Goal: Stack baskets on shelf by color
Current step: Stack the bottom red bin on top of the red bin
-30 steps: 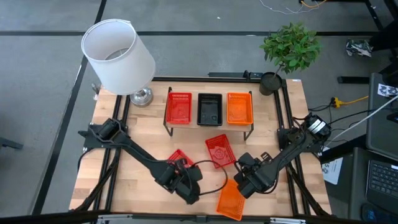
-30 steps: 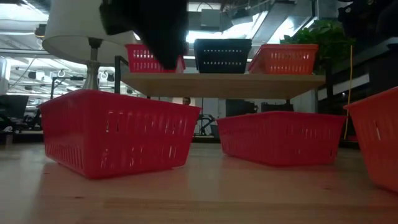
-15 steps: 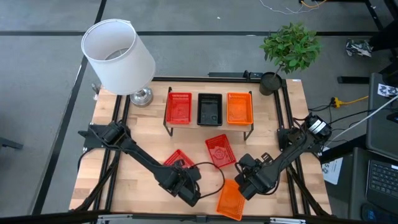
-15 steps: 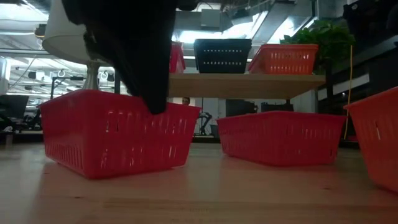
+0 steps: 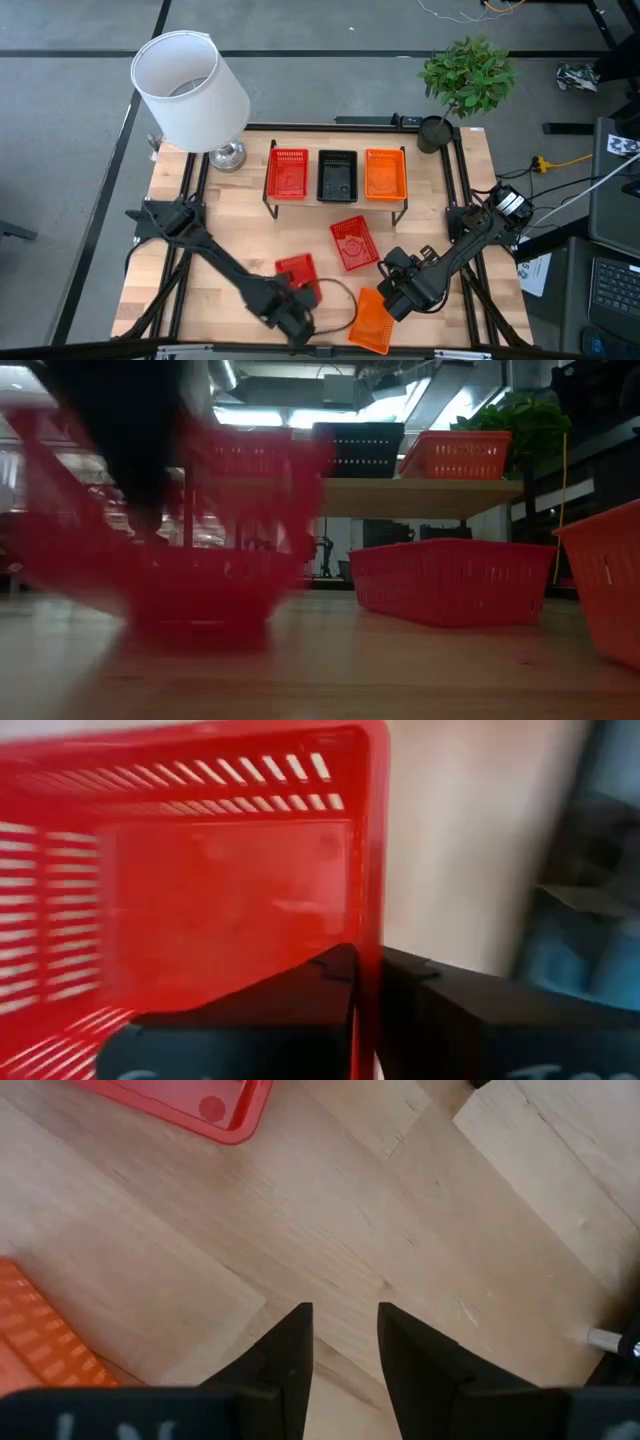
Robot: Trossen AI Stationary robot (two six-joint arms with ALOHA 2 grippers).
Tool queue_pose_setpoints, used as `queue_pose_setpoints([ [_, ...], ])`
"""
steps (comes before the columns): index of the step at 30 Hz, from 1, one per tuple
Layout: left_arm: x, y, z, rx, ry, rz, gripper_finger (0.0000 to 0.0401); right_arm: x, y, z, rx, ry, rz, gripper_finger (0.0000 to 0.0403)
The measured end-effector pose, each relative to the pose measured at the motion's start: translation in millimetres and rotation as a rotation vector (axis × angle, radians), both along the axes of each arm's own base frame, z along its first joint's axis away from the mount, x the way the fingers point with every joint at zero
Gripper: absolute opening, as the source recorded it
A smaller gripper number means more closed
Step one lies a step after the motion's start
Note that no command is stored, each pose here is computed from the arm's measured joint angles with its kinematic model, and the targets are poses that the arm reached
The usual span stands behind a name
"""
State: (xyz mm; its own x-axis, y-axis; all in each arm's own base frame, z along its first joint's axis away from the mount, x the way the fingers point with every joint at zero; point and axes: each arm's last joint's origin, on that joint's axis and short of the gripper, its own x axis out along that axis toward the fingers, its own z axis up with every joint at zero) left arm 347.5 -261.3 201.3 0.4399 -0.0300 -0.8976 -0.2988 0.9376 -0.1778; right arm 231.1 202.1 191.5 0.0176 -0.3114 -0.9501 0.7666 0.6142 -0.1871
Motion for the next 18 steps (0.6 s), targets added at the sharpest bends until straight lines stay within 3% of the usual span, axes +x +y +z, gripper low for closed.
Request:
queue_pose_setpoints([
  [4, -19, -19, 62, -0.045, -0.122, -0.069, 0.0002, -2, 3, 0, 0.002, -0.001, 0.012, 0.0114],
  [6, -33, -21, 99, 0.014, -0.218, -0.114, 0.0001, -4, 5, 0, 0.005, -0.005, 0.022, 0.0114],
  [8, -47, -15, 133, 0.145, -0.302, -0.155, 0.0001, -5, 7, 0, 0.008, -0.008, 0.028, 0.0114],
  [11, -71, 9, 172, 0.404, -0.340, -0.176, 0.0000, -5, 8, 0, 0.013, -0.012, 0.031, 0.0114],
  [14, -91, 45, 199, 0.596, -0.309, -0.158, 0.0000, -5, 9, -1, 0.025, -0.013, 0.030, 0.0114],
  [18, -97, 104, 213, 0.662, -0.157, -0.111, 0.0000, -4, 10, -1, 0.032, -0.021, 0.029, 0.0114],
])
